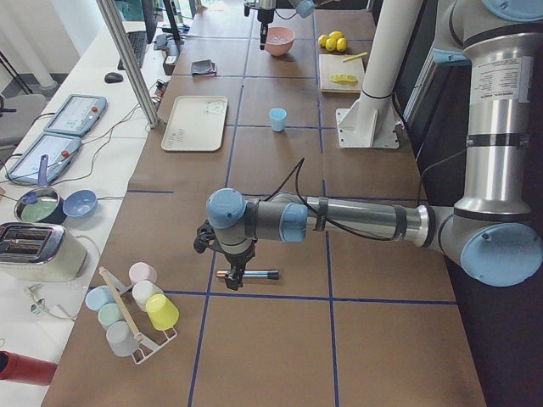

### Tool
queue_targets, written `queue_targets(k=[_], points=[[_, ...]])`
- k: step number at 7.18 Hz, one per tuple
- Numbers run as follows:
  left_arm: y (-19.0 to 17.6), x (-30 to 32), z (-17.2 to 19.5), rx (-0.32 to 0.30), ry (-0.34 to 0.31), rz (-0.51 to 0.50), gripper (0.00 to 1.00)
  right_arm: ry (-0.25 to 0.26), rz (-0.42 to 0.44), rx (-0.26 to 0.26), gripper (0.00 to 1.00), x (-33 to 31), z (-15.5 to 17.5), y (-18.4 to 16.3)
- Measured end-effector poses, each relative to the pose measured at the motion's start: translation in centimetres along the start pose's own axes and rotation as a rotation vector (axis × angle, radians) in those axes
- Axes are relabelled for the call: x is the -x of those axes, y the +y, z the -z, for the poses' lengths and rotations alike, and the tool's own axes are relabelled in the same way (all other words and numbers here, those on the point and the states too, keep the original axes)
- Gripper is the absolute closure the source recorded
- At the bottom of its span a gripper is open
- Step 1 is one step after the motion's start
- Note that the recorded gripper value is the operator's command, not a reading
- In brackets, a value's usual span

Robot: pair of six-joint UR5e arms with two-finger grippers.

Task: Mash ice and strawberries in cup
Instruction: 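Carry the ice cube over the light-blue cup and drop it in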

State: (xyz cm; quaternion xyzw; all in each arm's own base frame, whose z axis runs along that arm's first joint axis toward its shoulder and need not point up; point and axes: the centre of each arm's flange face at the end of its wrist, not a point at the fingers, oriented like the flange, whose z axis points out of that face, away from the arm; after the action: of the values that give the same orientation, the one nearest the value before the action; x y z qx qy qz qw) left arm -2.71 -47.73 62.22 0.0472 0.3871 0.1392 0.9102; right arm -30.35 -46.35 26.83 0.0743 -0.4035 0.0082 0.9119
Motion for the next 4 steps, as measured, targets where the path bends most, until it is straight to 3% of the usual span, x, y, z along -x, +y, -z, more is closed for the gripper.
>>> queue_targets(k=[4], points=[[-0.2, -0.2, 0.2, -0.015, -0.003, -0.015, 0.00, 0.017, -0.071, 0.005, 1.00, 21.6, -1.6, 3.7]])
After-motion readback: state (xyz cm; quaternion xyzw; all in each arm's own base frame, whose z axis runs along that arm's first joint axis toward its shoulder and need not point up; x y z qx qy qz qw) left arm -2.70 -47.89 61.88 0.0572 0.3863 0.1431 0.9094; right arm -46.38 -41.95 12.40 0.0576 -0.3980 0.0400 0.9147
